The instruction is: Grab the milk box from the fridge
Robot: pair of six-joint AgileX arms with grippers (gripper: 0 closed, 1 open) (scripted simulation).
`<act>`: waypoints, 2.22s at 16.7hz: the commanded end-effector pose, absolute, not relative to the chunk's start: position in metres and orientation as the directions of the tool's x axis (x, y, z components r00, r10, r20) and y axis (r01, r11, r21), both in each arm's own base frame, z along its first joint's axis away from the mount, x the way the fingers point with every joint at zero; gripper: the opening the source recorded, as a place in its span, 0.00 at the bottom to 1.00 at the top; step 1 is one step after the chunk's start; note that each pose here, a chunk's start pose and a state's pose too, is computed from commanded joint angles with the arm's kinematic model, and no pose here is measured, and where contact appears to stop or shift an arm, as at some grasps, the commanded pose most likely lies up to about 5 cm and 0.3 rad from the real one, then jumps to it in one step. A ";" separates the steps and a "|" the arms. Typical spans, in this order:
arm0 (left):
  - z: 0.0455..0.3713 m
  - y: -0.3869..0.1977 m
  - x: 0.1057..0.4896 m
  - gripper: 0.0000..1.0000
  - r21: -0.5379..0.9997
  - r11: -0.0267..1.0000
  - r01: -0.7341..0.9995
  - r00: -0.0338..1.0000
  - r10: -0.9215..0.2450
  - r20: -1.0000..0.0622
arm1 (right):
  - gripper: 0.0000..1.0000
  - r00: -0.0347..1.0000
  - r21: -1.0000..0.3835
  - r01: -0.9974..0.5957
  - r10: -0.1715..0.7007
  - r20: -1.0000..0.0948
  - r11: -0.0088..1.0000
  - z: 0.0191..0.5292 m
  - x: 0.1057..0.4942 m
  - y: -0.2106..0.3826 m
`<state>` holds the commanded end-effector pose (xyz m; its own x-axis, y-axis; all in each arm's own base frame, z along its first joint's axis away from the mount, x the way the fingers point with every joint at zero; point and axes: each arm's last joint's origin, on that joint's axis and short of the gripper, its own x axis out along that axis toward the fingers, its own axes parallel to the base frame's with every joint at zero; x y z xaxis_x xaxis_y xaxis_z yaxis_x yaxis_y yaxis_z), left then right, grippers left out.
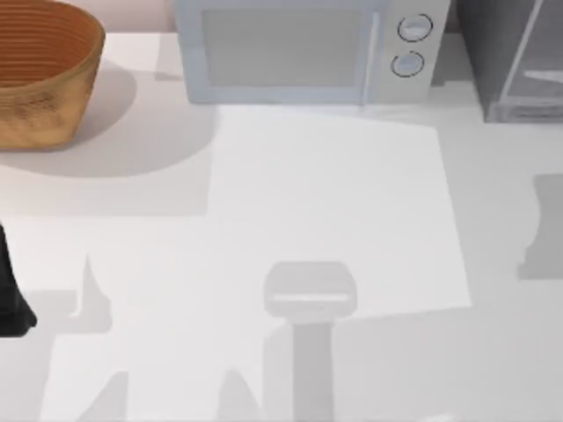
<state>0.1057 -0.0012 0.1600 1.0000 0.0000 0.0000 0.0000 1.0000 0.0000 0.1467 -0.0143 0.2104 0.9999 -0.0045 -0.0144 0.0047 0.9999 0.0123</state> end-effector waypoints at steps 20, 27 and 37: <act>0.160 -0.001 0.106 1.00 0.000 1.000 0.000 1.000 0.000 0.000 | 0.00 0.996 0.000 -0.078 0.078 0.034 0.997 0.179 0.114 0.009; 0.160 -0.001 0.106 1.00 0.000 1.000 0.000 1.000 0.000 0.000 | 0.00 0.950 -0.002 -0.312 0.312 0.012 0.950 0.203 0.162 0.061; 0.160 -0.001 0.106 1.00 0.000 1.000 0.000 1.000 0.000 0.000 | 0.00 0.785 0.003 -0.619 0.619 -0.014 0.785 0.154 0.201 0.193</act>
<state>0.1057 -0.0012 0.1600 1.0000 0.0000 0.0000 0.0000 1.0000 0.0000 0.2007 0.1927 0.1542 0.7849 0.6195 -0.0138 -0.6195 0.7850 0.0030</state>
